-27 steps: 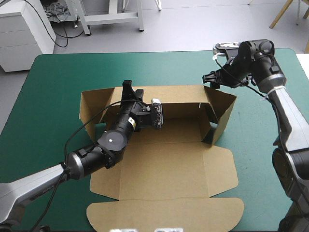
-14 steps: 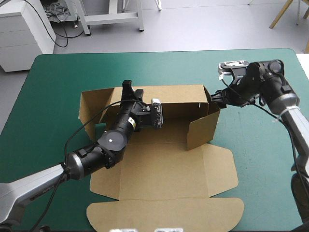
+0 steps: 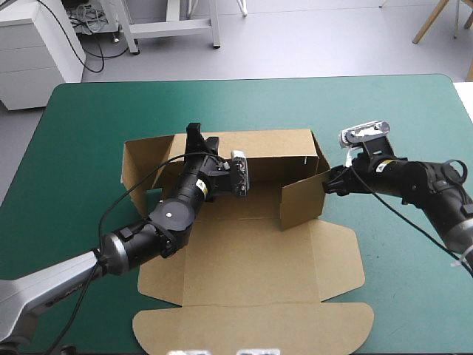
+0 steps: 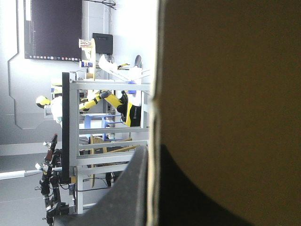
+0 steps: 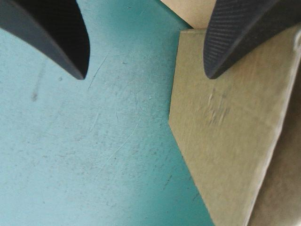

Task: Fold the box

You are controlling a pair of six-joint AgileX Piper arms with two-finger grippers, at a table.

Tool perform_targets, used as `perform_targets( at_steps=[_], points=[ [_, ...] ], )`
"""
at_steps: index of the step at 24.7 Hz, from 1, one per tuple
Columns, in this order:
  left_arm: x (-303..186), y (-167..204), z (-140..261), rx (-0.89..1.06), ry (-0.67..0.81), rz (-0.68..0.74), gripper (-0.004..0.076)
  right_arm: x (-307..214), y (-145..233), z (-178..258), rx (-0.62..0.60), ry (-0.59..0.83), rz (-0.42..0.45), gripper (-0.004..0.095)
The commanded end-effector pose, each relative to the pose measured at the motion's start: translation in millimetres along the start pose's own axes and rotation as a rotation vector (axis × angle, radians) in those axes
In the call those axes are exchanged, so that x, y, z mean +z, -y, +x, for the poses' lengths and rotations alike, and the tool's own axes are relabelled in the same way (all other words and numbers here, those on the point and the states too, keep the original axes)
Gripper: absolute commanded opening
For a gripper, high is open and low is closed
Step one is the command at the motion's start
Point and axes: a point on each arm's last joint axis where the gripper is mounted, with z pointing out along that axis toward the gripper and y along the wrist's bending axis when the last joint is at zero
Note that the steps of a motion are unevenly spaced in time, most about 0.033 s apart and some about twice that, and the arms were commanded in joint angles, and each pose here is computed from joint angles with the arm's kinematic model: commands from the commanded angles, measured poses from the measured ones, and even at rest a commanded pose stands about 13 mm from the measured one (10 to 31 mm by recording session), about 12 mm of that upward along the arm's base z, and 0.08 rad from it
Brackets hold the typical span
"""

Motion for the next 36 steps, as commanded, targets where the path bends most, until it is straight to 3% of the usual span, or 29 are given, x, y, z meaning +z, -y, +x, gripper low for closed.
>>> perform_targets(
  at_steps=[1,14,20,31,36],
  points=[
    [-12,-23,-1,-0.020,0.010,-0.086,-0.0010,-16,-2,-3,-0.029,0.131,0.006,0.0620],
    [-11,-20,-4,-0.015,0.034,-0.068,-0.0010,-11,-13,13,-0.089,0.008,-0.113,0.0620],
    [-10,-17,-7,-0.012,0.064,-0.049,-0.0010,-5,-21,14,-0.117,0.115,-0.201,0.0620],
    [-2,-6,-13,0.023,0.104,-0.001,-0.0010,1,-20,16,-0.112,0.200,-0.179,0.0618],
    [-3,-4,-17,0.024,0.146,0.021,-0.0010,5,-33,16,-0.174,0.198,-0.215,0.0495]
  ],
)
